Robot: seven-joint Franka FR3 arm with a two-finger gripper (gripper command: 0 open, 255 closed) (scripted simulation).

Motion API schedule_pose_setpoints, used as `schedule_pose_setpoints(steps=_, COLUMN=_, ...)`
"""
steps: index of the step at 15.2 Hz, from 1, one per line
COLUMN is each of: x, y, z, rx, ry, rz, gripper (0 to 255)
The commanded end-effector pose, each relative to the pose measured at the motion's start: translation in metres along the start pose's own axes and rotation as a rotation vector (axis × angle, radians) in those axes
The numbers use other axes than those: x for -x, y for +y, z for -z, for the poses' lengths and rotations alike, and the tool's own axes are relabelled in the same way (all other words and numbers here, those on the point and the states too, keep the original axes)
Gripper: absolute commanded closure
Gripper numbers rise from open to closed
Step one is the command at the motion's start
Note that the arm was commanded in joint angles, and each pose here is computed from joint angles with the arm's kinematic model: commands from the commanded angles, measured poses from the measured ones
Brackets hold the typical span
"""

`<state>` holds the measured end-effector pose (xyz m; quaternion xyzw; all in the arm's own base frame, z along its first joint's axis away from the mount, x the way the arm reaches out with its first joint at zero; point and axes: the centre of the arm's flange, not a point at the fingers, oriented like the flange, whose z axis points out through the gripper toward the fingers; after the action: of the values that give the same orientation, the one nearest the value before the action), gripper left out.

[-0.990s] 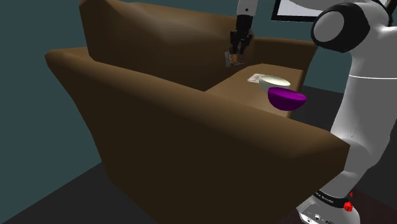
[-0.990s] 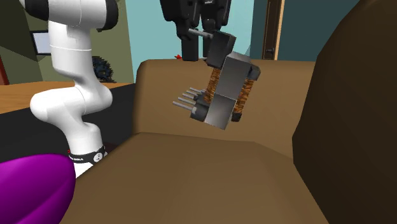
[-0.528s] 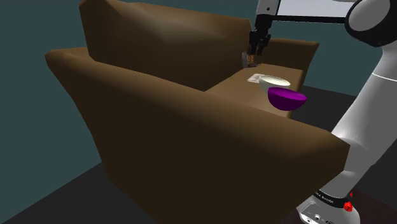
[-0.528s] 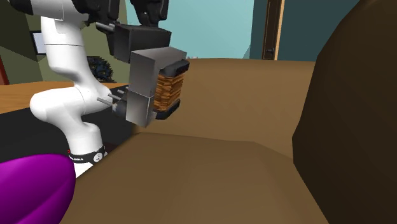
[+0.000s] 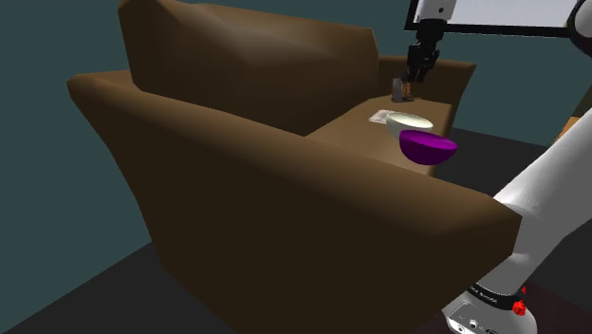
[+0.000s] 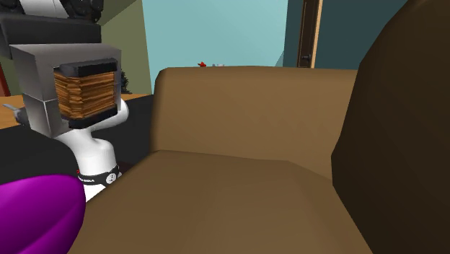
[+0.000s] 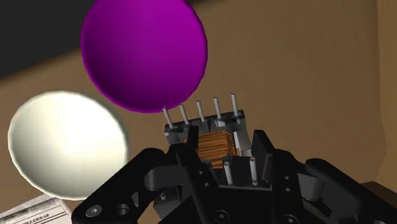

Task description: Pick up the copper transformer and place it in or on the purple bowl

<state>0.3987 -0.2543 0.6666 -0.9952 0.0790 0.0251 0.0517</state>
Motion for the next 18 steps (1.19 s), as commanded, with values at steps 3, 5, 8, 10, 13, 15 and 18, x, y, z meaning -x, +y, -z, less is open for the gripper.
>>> schedule_pose_setpoints(steps=3, x=0.044, y=0.032, z=0.002, rx=0.000, ry=0.000, rz=0.002, gripper=255)
schedule_pose_setpoints(steps=5, x=0.065, y=0.047, z=0.005, rx=0.000, ry=0.000, rz=0.002, gripper=255)
schedule_pose_setpoints(steps=8, x=0.097, y=0.071, z=0.008, rx=0.000, ry=0.000, rz=0.002, gripper=255)
schedule_pose_setpoints(steps=10, x=0.107, y=0.079, z=0.004, rx=0.000, ry=0.000, rz=0.002, gripper=255)
schedule_pose_setpoints(steps=13, x=0.106, y=0.080, z=-0.012, rx=0.000, ry=0.000, rz=0.002, gripper=255)
schedule_pose_setpoints(steps=15, x=0.106, y=0.082, z=-0.022, rx=0.000, ry=0.000, rz=0.002, gripper=255)
schedule_pose_setpoints(steps=18, x=0.105, y=0.083, z=-0.038, rx=0.000, ry=0.000, rz=0.002, gripper=255)
